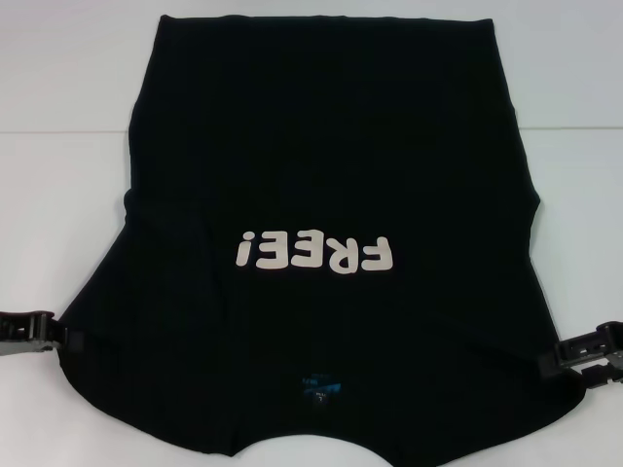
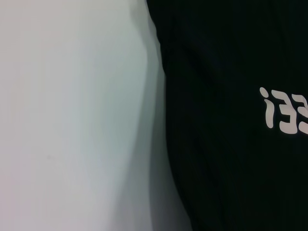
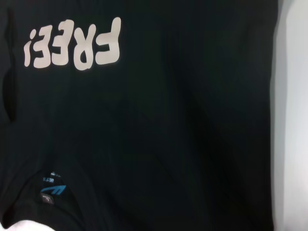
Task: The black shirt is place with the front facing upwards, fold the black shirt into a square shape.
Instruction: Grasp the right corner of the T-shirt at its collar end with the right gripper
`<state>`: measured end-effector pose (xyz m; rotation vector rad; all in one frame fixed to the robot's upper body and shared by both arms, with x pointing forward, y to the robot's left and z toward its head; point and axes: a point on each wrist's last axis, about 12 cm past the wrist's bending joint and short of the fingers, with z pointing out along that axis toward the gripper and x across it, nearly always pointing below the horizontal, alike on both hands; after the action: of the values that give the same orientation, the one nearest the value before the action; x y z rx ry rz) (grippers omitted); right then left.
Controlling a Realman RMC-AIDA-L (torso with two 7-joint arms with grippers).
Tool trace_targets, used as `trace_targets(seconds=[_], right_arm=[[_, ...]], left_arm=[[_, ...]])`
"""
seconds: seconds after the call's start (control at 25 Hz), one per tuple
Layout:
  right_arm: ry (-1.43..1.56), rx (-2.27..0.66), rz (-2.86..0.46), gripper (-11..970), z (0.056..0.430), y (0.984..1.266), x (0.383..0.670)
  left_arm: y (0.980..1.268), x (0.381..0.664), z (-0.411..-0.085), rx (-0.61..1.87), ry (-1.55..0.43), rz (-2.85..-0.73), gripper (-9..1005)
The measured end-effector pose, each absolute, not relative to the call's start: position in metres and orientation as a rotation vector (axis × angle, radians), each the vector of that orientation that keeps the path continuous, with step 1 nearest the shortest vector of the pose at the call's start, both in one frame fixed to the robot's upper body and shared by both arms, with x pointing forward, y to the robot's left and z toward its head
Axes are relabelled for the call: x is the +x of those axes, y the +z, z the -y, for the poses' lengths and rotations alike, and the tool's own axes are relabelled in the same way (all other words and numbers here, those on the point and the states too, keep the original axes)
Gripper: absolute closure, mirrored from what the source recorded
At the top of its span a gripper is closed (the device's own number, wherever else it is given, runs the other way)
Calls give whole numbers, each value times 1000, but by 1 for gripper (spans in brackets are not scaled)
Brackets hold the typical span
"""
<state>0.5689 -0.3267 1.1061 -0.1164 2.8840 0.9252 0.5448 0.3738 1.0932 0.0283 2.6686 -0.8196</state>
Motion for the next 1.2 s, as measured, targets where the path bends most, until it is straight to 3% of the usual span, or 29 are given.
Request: trace_targets(seconds=[1.2], right_arm=[[881, -175, -2891, 34, 313, 1098, 573]], left_arm=[[1091, 543, -374, 31, -821, -2666, 938]])
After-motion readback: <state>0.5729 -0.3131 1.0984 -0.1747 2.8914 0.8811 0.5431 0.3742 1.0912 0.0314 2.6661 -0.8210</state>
